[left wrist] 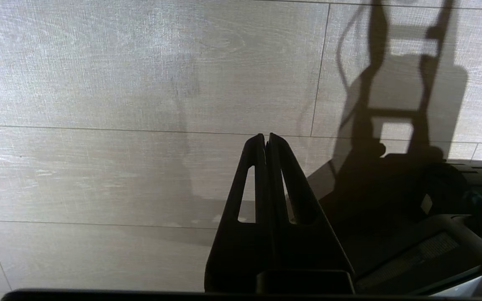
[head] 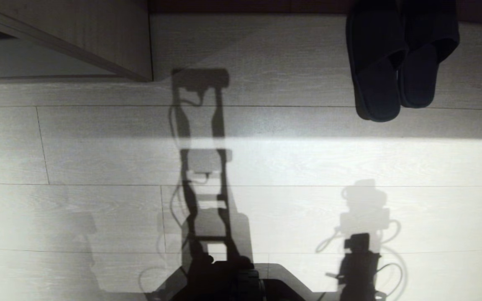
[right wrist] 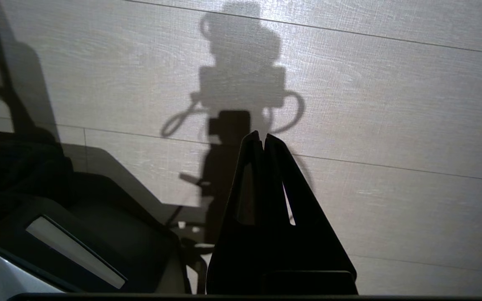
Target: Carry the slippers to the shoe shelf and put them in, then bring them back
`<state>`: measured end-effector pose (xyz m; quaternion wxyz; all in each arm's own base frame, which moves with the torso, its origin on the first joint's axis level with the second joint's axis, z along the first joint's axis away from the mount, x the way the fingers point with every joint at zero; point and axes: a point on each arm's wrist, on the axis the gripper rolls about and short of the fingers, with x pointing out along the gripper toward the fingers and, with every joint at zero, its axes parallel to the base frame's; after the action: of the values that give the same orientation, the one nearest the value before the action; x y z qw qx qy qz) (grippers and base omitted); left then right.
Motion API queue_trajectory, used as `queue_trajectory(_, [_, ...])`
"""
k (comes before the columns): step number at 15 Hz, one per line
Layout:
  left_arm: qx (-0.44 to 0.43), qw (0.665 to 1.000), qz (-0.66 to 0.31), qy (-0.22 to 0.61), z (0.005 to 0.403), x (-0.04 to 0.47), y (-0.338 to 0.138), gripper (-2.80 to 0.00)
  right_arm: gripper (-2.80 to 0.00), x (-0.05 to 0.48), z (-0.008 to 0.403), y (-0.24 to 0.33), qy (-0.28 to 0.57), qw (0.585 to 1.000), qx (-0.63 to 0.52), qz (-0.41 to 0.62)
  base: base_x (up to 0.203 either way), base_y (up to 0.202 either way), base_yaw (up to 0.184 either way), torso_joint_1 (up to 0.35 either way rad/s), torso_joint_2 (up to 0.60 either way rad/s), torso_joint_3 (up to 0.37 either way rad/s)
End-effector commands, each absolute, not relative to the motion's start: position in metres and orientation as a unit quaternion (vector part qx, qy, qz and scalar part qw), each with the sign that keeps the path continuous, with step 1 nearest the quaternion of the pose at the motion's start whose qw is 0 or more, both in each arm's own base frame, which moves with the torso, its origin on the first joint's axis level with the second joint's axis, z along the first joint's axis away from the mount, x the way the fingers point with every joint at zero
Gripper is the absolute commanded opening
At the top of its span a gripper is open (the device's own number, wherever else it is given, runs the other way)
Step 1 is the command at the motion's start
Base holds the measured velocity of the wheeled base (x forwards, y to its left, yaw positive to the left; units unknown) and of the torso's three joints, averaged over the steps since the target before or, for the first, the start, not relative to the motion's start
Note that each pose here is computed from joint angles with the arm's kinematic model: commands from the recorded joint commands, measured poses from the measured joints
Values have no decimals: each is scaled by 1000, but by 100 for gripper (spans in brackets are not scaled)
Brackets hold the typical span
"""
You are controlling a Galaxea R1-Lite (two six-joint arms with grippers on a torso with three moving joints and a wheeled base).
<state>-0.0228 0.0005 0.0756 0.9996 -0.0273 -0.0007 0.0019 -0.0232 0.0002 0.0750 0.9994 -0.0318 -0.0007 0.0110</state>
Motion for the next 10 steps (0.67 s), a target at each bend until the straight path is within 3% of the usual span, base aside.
queue_trajectory(1, [-28, 1000, 3, -1, 76, -23, 1, -280, -280, -23, 75, 0, 2, 999, -32, 12, 0, 0, 0, 0, 0, 0])
queue_trajectory(6, [-29, 1000, 3, 0, 76, -23, 1, -280, -280, -23, 75, 0, 2, 999, -31, 12, 0, 0, 0, 0, 0, 7])
queue_trajectory(10, [-30, 1000, 3, -1, 76, -23, 1, -280, -280, -23, 75, 0, 1, 999, -31, 12, 0, 0, 0, 1, 0, 161])
